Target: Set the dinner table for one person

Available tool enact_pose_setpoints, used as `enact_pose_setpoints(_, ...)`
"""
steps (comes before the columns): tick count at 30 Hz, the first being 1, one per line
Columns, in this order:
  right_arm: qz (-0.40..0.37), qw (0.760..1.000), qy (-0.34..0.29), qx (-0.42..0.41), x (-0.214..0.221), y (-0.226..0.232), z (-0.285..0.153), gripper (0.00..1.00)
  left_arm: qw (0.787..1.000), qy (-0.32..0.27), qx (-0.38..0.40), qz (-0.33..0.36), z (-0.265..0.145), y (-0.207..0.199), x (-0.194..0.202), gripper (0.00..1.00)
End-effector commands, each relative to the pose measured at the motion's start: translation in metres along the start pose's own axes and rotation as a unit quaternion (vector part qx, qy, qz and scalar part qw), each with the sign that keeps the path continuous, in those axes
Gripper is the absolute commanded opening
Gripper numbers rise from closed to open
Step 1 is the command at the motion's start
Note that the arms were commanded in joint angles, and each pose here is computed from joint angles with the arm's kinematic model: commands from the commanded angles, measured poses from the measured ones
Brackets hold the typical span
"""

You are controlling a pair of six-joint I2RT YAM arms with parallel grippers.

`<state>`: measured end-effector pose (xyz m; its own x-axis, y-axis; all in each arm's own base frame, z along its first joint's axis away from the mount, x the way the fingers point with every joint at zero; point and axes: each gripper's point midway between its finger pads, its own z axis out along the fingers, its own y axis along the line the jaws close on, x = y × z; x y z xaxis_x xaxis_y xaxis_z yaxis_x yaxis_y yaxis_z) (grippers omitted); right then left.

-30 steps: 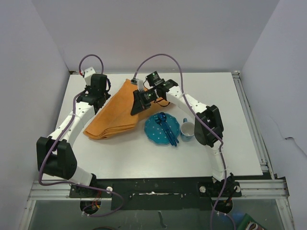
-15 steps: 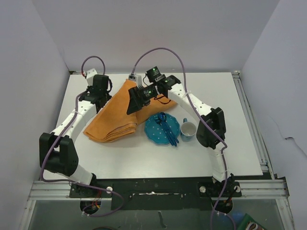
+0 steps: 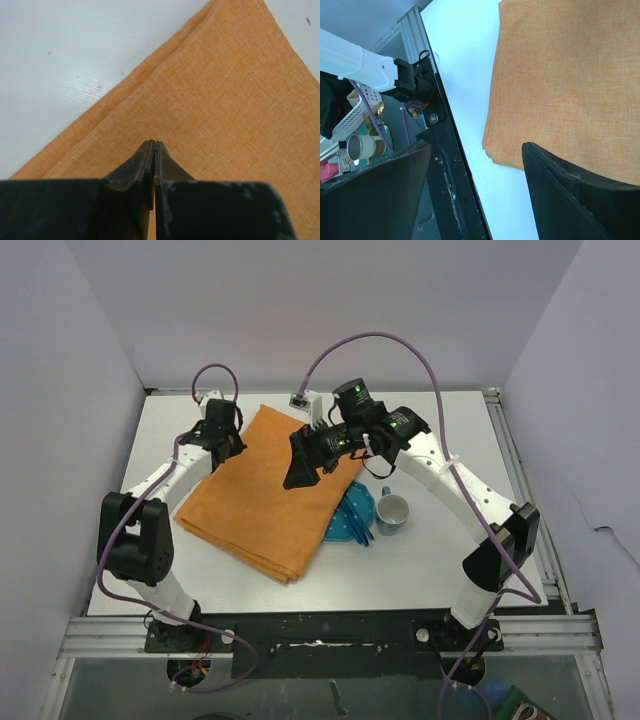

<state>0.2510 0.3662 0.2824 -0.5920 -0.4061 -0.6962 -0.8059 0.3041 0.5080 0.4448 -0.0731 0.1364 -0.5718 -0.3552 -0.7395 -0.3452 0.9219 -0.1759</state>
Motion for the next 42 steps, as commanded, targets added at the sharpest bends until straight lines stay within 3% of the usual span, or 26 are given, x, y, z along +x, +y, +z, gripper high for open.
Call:
enact_pose_setpoints(1, -0.004, 0.999, -0.016, 0.028, -0.001, -0.008, -0.007, 0.74, 0.994, -0.024, 0.107, 0.001, 0.009, -0.051, -0.023, 0.0)
enact_pose_setpoints(12, 0.015, 0.999, -0.008, 0.039, 0.013, -0.026, -0.004, 0.72, 0.973, 0.06, 0.225, 0.004, 0.078, -0.108, 0.013, 0.0)
enact_pose_setpoints(19, 0.032, 0.998, 0.0, 0.049, 0.024, -0.036, -0.003, 0.71, 0.96, 0.121, 0.252, -0.013, 0.135, -0.106, 0.041, 0.0)
enact_pose_setpoints(28, 0.048, 0.998, 0.005, 0.048, 0.035, -0.046, -0.002, 0.7, 0.975, 0.139, 0.112, -0.134, 0.191, 0.005, 0.053, 0.0)
enact_pose_setpoints(35, 0.063, 0.996, 0.013, 0.054, 0.05, -0.053, -0.002, 0.7, 0.98, 0.126, -0.005, -0.155, 0.188, 0.077, 0.049, 0.0)
enact_pose_setpoints(42, 0.097, 0.988, 0.017, 0.118, 0.07, -0.09, -0.019, 0.7, 0.979, 0.119, -0.065, -0.151, 0.176, 0.109, 0.048, 0.0)
